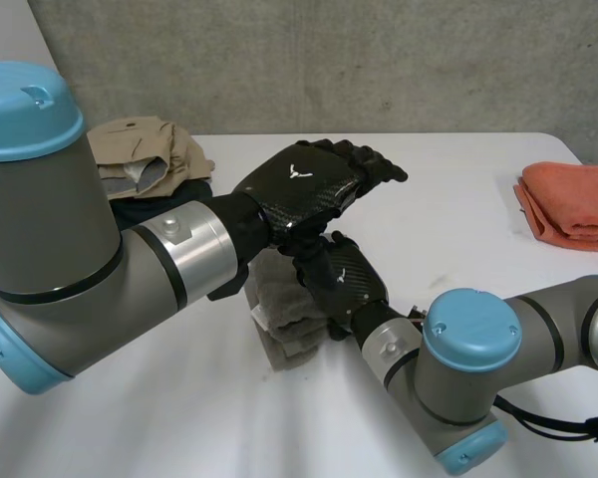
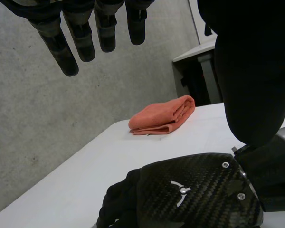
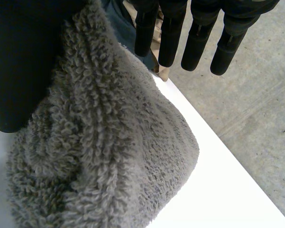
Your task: Fold the laundry.
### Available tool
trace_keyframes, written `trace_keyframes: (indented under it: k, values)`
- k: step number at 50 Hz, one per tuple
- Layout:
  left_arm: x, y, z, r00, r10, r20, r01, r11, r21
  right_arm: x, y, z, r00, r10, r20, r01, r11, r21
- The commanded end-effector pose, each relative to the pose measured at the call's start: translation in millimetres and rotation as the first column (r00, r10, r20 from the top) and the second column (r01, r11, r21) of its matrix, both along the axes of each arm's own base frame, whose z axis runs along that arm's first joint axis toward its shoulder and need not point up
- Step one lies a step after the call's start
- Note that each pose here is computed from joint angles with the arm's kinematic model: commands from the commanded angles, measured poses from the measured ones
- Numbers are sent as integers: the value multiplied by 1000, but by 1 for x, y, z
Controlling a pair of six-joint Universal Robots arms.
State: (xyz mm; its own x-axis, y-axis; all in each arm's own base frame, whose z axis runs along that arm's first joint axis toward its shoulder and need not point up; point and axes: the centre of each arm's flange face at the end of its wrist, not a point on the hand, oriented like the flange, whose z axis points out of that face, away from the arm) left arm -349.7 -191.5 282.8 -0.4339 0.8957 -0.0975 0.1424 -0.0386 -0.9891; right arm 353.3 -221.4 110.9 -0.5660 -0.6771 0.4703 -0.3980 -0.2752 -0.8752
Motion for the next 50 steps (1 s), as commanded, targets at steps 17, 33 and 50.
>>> trace_keyframes:
  k: [17, 33, 50]
  values:
    - [5, 1, 37, 996, 10, -84, -16, 997, -73, -7, -88, 93, 959, -151, 240, 188, 972, -140]
    - [8, -4, 68, 969, 55, -239, -81, 992, -100, -163, -261, 182, 815, -393, 425, 542, 775, -323]
    - [0, -8, 29, 984, 62, -168, -65, 998, -17, -325, -323, -22, 812, -578, 88, 582, 786, -207]
